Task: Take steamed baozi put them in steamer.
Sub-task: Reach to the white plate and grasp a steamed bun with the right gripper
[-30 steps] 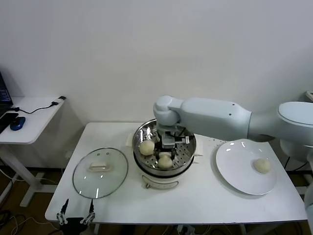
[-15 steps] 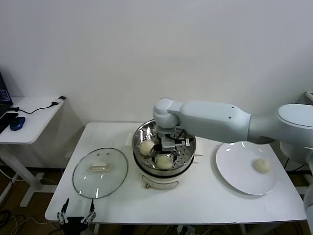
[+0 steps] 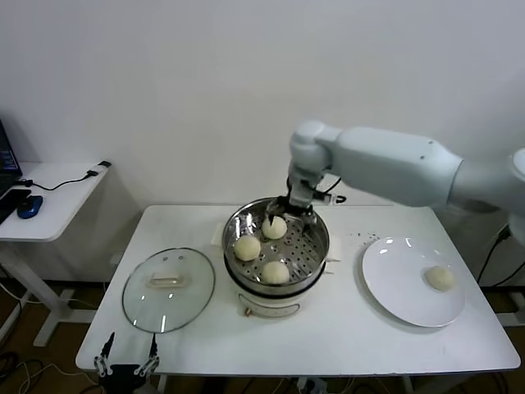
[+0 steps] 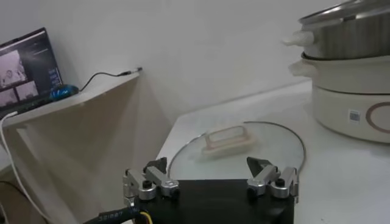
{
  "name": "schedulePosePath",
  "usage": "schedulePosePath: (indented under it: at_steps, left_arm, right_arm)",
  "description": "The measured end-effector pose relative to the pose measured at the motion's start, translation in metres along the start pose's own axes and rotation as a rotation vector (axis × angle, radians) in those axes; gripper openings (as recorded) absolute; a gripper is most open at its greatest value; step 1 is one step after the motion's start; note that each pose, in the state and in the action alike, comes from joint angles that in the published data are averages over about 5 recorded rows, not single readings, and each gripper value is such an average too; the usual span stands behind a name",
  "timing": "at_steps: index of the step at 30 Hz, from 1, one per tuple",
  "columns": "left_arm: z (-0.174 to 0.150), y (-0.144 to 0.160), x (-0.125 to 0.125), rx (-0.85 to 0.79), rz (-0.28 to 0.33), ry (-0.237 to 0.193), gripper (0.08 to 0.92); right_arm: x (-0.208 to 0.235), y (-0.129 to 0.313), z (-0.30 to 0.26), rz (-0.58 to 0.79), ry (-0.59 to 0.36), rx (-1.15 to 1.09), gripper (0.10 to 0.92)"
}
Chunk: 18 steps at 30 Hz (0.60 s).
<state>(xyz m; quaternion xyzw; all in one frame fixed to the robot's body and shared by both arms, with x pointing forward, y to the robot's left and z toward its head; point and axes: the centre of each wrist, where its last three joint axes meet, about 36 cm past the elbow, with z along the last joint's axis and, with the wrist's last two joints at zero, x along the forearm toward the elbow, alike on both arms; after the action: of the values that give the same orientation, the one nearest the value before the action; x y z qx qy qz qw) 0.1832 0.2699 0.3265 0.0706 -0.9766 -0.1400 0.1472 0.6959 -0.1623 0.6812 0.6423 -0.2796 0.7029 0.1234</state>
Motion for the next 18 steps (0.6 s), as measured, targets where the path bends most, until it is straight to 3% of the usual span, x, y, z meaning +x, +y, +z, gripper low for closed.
schedulePosePath:
  at_steps: [10, 18]
  left_arm:
    - [-0.007, 0.003, -0.005, -0.004, 0.001, -0.017, 0.823]
    - [-0.008, 0.005, -0.004, -0.009, -0.001, -0.011, 0.823]
  right_arm:
    - [0.025, 0.118, 0.082, 0.055, 0.027, -0.546, 0.823]
    - [-0.002, 0.229, 0.123, -0.014, 0.069, -0.767, 0.823]
